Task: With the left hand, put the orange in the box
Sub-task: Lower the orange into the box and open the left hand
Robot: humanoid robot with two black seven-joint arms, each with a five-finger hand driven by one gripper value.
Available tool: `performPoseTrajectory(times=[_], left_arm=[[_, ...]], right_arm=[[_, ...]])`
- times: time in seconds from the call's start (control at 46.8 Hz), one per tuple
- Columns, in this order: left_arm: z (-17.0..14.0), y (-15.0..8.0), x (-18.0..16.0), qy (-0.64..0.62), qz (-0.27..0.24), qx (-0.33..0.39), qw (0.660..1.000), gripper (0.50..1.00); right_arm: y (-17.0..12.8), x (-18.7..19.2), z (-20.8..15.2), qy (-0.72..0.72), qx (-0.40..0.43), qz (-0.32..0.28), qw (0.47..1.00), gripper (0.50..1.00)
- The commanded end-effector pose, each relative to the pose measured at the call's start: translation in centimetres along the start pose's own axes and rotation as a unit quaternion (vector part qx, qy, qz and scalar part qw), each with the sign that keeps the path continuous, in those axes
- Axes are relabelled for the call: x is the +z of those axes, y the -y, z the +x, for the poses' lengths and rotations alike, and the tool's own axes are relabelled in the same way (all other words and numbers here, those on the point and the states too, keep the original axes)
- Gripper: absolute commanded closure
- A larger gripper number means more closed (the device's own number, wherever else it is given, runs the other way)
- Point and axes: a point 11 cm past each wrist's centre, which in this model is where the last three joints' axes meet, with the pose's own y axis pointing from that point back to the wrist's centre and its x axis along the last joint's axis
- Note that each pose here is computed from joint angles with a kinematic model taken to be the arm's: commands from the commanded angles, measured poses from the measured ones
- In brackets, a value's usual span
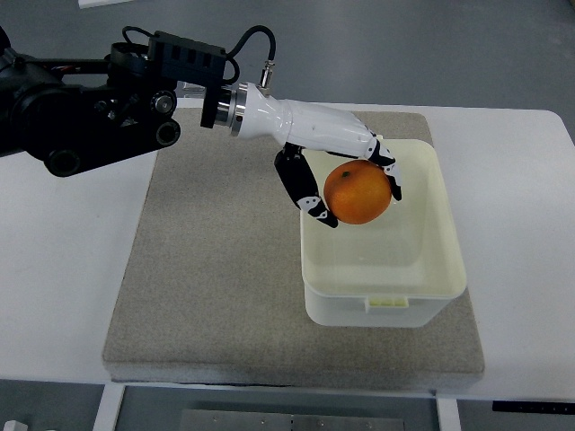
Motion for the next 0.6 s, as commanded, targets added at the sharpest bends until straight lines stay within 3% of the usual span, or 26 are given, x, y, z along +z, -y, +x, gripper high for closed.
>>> performPoseTrajectory(times=[0.0, 0.107, 0.235, 0.578], left_arm=[[-0.04, 0.01, -0.01, -0.001, 0.0, -0.001, 1.0, 0.658], [-0.03, -0.01, -0.05, -0.001, 0.001, -0.001, 1.0, 0.649], [-0.08, -0.01, -0.07, -0.002, 0.001, 0.0, 1.0, 0.542], [0.3, -0.25, -0.35, -0.002, 0.006, 0.006, 1.0, 0.54]], right_arm=[[0.0, 0.0, 0.0, 0.0, 0.0, 0.0, 1.0, 0.568], [0.0, 0.0, 0.0, 0.0, 0.0, 0.0, 1.0, 0.568], [0.0, 0.0, 0.0, 0.001, 0.0, 0.0, 1.0, 0.568], [0.0, 0.0, 0.0, 0.0, 0.0, 0.0, 1.0, 0.568]])
